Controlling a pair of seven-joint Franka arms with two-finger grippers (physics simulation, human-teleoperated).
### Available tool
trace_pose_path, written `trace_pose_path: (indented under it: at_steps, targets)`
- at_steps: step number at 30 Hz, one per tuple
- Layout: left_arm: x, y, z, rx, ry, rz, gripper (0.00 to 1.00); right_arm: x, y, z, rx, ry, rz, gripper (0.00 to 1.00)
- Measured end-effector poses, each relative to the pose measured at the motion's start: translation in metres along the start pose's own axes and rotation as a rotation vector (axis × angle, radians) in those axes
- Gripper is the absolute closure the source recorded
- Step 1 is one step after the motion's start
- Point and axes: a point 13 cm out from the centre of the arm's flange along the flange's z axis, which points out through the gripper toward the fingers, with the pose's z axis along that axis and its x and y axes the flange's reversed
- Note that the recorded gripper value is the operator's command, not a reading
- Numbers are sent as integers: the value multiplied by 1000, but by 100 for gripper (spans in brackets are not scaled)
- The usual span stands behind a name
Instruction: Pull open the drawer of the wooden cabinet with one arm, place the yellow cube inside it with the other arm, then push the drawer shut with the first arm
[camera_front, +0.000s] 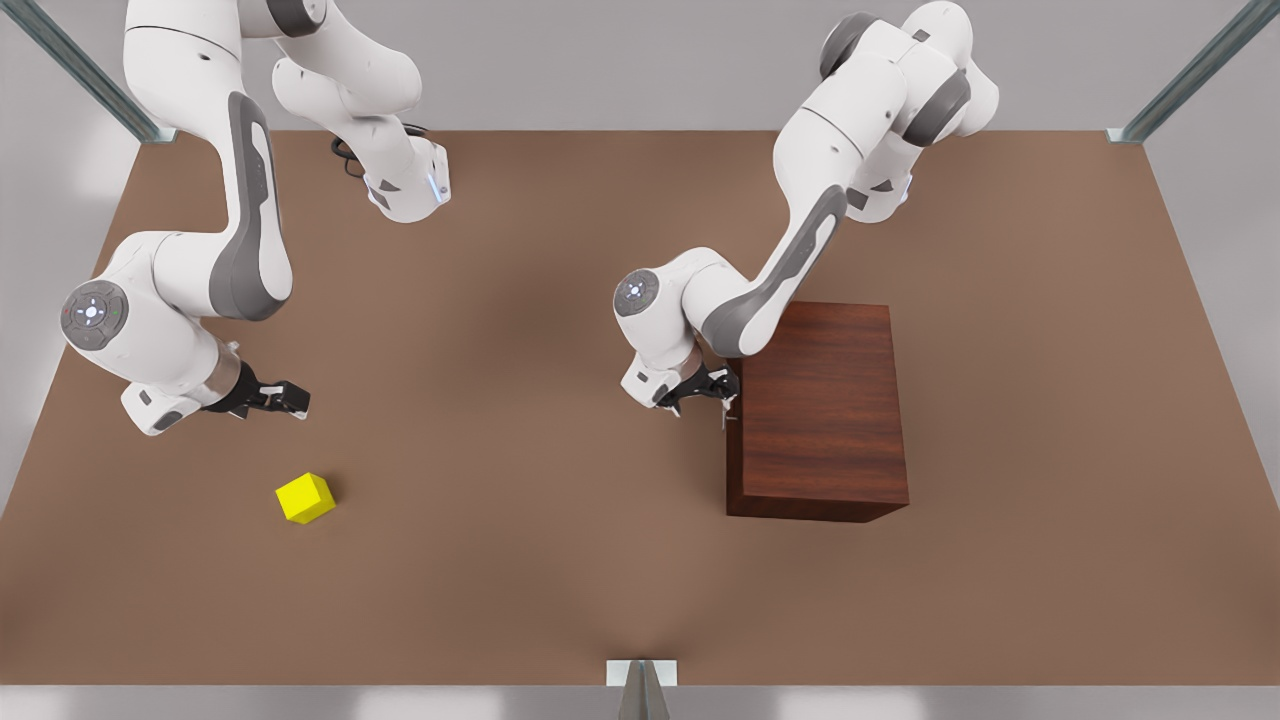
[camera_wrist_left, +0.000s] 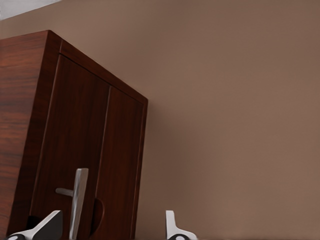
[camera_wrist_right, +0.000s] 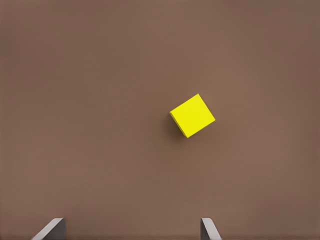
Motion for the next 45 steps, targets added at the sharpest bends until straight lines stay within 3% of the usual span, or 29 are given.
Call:
trace_pose_path:
  at_steps: [45]
  targets:
    - [19,-69,-21,115,-65,51,0,0,1,1,0,1,-2,0]
